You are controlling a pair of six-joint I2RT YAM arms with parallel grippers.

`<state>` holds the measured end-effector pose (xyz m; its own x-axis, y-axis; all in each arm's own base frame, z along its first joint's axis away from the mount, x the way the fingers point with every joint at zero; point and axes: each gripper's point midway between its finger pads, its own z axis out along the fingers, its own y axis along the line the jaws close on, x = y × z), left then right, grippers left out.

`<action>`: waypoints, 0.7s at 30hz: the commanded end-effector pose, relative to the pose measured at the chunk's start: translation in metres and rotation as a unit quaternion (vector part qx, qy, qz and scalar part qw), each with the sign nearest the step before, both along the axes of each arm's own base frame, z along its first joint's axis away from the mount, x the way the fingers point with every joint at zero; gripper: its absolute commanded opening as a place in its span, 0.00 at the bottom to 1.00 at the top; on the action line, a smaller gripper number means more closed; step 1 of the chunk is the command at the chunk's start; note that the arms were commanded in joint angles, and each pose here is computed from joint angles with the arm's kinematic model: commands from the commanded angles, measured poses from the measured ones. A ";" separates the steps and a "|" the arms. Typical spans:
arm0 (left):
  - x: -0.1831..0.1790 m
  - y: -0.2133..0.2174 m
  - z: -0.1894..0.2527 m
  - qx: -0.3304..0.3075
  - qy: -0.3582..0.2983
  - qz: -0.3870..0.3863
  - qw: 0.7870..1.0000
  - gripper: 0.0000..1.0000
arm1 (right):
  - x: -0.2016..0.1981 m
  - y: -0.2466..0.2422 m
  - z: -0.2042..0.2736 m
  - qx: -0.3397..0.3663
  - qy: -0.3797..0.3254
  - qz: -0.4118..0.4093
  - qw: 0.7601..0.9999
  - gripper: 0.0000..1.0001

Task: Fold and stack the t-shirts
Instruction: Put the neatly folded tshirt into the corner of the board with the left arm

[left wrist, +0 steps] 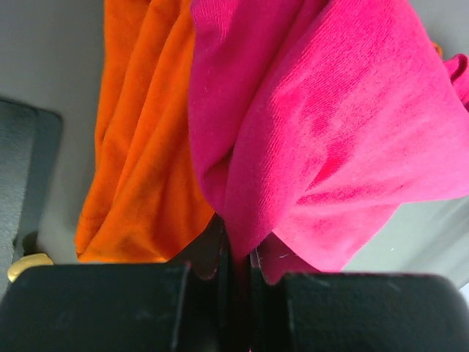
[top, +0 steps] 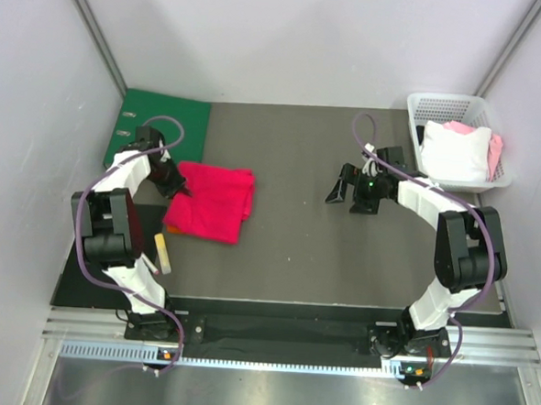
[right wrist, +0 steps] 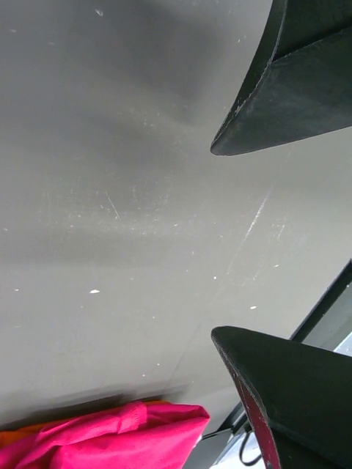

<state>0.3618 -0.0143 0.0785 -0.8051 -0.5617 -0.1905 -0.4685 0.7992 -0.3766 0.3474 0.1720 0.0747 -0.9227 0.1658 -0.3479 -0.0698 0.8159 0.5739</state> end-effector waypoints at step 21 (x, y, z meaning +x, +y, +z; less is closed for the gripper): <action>0.032 0.040 0.001 -0.012 -0.115 0.071 0.991 0.00 | -0.002 0.033 0.002 0.018 -0.013 0.043 0.999 1.00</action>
